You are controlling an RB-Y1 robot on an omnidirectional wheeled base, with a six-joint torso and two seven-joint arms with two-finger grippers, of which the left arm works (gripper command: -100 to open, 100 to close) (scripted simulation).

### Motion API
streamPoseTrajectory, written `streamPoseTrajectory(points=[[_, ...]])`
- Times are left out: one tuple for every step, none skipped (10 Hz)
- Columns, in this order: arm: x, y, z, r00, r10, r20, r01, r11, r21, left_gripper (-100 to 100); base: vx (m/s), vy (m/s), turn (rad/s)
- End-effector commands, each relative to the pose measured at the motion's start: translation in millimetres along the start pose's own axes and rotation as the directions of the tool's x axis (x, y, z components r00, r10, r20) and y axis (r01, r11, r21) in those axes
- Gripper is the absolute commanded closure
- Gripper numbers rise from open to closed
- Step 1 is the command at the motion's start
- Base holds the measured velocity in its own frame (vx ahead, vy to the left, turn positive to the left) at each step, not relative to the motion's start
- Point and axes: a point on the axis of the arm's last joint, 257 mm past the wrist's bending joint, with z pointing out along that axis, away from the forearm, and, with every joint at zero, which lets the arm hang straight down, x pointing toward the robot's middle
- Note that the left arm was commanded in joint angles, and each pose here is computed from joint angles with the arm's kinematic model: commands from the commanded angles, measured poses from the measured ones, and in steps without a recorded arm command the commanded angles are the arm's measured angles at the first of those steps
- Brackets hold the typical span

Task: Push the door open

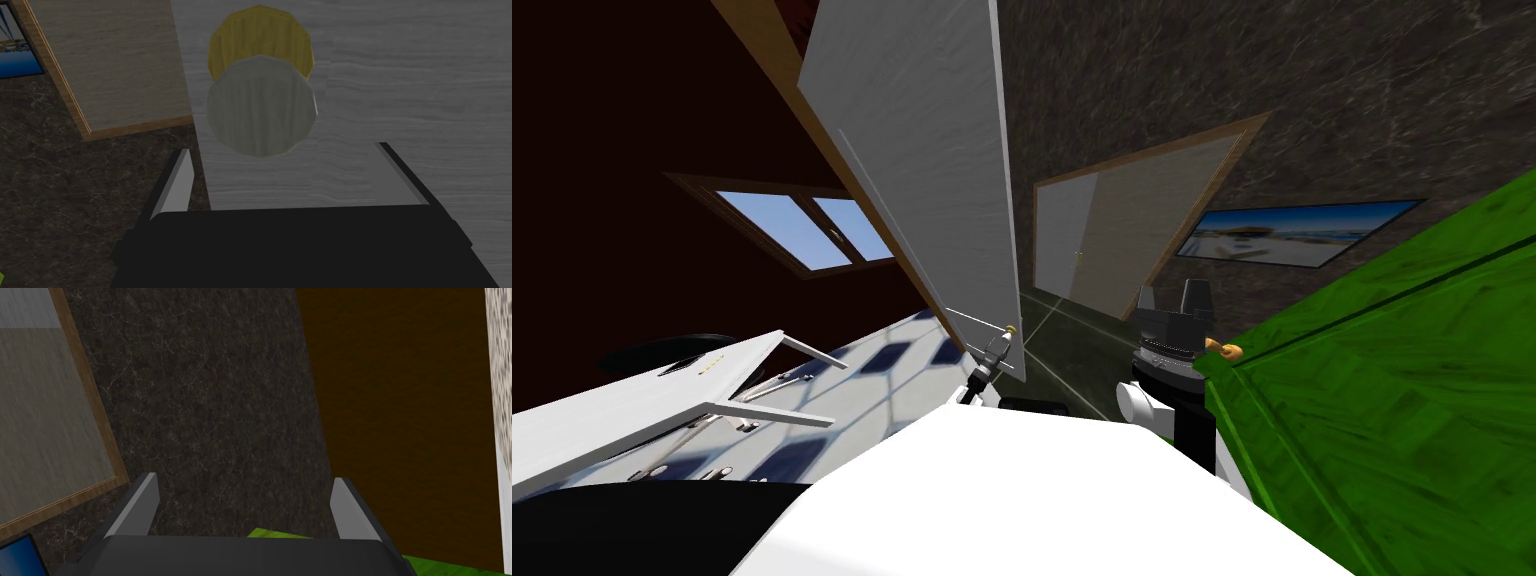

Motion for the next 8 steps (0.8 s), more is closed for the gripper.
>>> streamPoseTrajectory(points=[[0.7, 2.0, 4.1, 1.0, -0.003, -0.001, 0.003, 0.9999, -0.011, -100, 0.004, 0.002, -0.024], [2.3, 2.1, 11.0, 1.0, -0.004, -0.007, 0.004, 0.9999, -0.017, -100, 0.005, 0.002, -0.037], [4.5, 0.8, 17.3, 0.9999, 0.0, -0.015, 0.0, 0.9999, -0.017, -100, 0.006, 0.002, -0.052], [6.5, 0.2, 23.1, 0.9997, 0.002, -0.023, -0.002, 0.9998, -0.019, -100, 0.007, 0.001, -0.052], [5.6, 2.2, 23.1, 0.9998, -0.005, -0.019, 0.004, 0.9996, -0.027, -100, 0.005, 0.001, -0.018], [7.3, 2.1, 28.1, 0.9997, -0.005, -0.026, 0.004, 0.9995, -0.032, -100, 0.004, 0.0, -0.029], [8.8, 1.9, 32.4, 0.9995, -0.005, -0.032, 0.004, 0.9994, -0.035, -100, 0.005, 0.001, -0.046], [10.2, 1.7, 36.2, 0.9993, -0.005, -0.038, 0.003, 0.9993, -0.038, -100, 0.005, 0.002, -0.036]])
